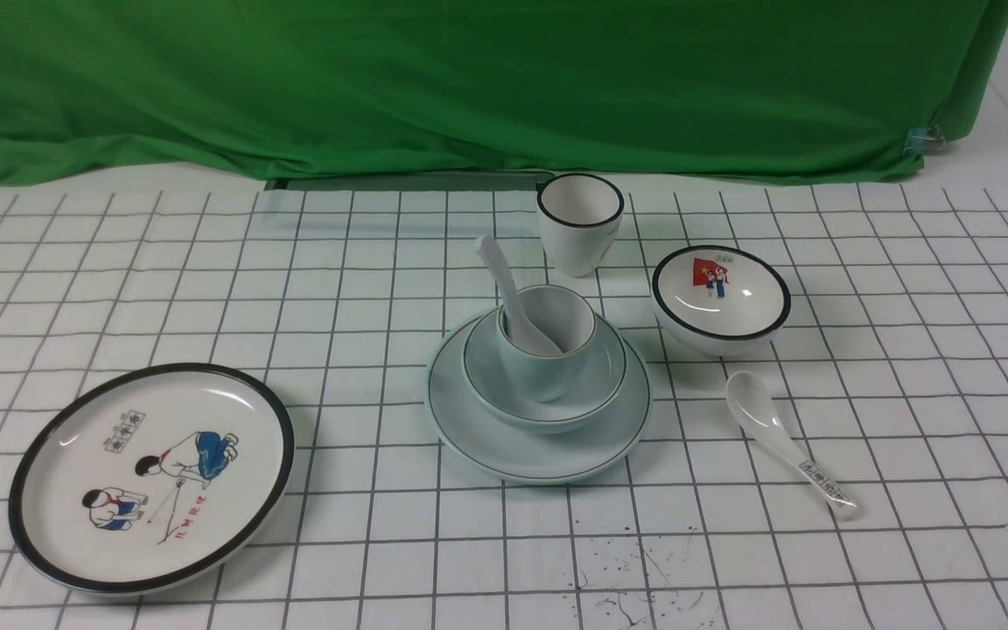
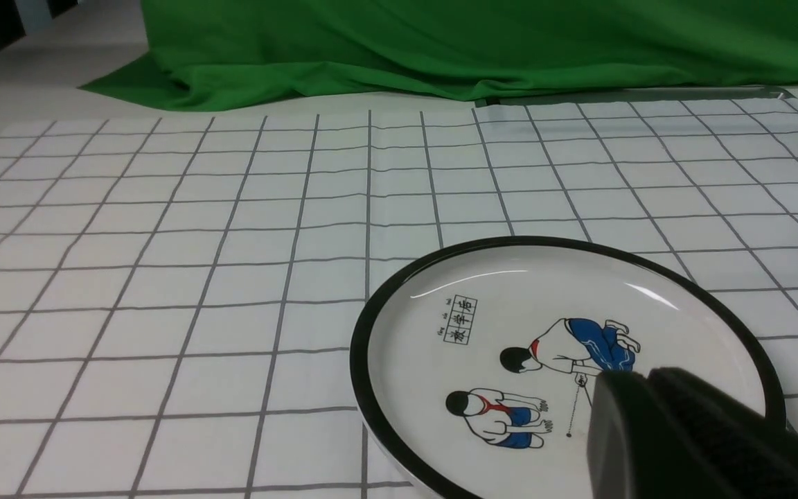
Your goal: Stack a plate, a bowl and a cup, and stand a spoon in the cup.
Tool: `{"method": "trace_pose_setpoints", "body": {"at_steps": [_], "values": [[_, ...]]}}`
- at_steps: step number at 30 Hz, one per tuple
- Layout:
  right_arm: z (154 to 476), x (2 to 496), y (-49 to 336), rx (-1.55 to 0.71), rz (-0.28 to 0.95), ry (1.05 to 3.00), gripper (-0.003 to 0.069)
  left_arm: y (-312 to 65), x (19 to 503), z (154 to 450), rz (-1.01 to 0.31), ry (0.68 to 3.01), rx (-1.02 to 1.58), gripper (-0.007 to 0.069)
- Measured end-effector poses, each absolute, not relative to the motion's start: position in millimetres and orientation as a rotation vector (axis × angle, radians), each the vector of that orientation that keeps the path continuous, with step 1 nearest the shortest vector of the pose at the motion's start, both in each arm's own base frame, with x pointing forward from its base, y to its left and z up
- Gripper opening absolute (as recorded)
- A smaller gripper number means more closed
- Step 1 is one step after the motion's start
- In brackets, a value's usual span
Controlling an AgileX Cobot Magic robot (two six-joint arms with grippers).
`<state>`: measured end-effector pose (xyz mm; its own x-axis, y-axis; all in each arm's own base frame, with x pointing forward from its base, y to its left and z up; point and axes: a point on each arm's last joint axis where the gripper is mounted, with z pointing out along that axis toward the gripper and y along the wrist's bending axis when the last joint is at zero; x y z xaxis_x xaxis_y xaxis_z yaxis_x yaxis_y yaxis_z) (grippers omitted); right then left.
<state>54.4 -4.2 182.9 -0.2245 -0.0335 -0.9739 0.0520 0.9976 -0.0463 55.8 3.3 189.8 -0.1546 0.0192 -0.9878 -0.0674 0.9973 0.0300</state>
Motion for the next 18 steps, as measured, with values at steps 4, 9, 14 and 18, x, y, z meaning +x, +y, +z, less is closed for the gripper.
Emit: {"method": "trace_pose_setpoints", "body": {"at_steps": [4,9,14,18], "values": [[182.9,54.4,-4.2,0.014,-0.079,1.795,0.0176,3.3,55.8,189.8,0.077,1.725,-0.035,-0.003],[182.9,54.4,-4.2,0.014,-0.079,1.795,0.0188,3.4,55.8,189.8,0.079,1.725,-0.035,-0.003],[182.9,54.4,-4.2,0.014,-0.079,1.795,0.0196,3.4,55.8,189.8,0.079,1.725,-0.035,-0.003],[182.9,54.4,-4.2,0.014,-0.079,1.795,0.0199,3.4,55.8,189.8,0.079,1.725,-0.035,-0.003]]}}
